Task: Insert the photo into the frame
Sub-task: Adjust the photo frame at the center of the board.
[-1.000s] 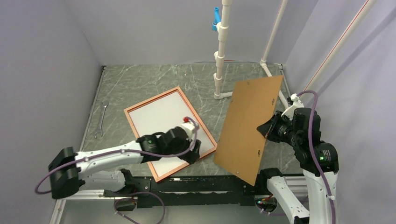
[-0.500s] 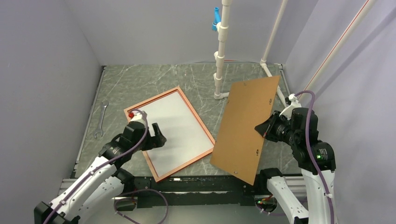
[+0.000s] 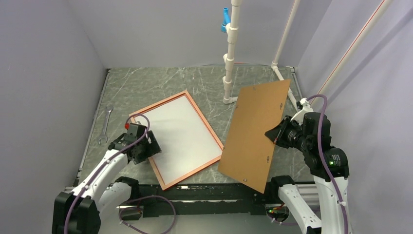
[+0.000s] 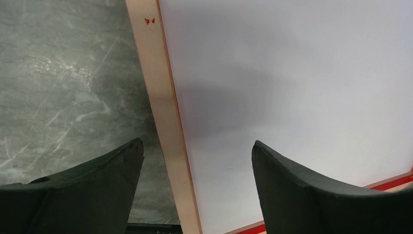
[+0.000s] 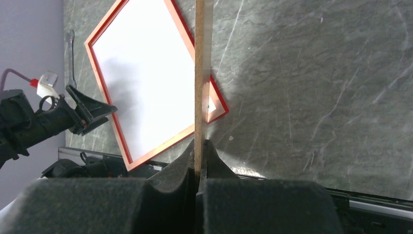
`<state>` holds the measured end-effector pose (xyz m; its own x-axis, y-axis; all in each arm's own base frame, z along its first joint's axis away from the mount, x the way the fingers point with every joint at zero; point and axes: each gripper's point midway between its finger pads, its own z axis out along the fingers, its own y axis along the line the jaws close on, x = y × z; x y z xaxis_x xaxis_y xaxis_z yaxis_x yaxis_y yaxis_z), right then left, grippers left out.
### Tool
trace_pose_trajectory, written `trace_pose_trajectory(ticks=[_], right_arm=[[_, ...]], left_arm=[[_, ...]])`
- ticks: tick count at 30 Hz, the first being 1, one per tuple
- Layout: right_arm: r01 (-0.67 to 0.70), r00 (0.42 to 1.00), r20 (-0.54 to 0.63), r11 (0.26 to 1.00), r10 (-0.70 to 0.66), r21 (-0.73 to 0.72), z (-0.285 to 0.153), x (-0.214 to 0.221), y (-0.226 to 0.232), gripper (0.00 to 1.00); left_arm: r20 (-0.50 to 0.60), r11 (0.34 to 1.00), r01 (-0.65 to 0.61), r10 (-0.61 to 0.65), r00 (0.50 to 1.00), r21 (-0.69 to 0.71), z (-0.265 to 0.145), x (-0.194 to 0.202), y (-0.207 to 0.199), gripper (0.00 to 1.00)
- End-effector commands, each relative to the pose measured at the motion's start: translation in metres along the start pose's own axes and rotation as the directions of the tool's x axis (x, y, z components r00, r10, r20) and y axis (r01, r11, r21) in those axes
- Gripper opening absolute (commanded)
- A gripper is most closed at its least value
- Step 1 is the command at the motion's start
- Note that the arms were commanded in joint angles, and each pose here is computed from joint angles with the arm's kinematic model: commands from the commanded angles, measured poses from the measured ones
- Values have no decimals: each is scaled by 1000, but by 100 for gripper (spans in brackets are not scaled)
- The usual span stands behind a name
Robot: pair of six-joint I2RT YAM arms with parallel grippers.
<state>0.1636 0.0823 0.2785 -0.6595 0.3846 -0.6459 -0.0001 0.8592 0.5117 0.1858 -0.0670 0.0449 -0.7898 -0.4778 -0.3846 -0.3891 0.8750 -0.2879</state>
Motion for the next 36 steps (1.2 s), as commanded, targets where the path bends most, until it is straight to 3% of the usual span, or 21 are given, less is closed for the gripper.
trace_pose_trajectory(ticks=[1,7,15,21,36], right_arm=[[33,998,63,998,-29,-62,-10,-16,16,0],[28,997,69,993,-20,-112,-18,-23,31,0],[35,996,90,991,-23,-127,-30,-32,40,0],[39,994,106,987,-23,-153,-40,-39,50,0],[67,995,94,955,-41,-288,-46,-48,80,0]], left_arm=[[-9,999,-22,23,1000,38,7,-3,-8,80],[-41,998,-59,58,997,-38,23,-1,4,58],[-61,990,-132,130,990,-47,33,-13,-3,21],[-70,975,-210,206,976,-68,36,-29,-8,2],[-110,928,-372,372,922,19,51,-14,-27,0]])
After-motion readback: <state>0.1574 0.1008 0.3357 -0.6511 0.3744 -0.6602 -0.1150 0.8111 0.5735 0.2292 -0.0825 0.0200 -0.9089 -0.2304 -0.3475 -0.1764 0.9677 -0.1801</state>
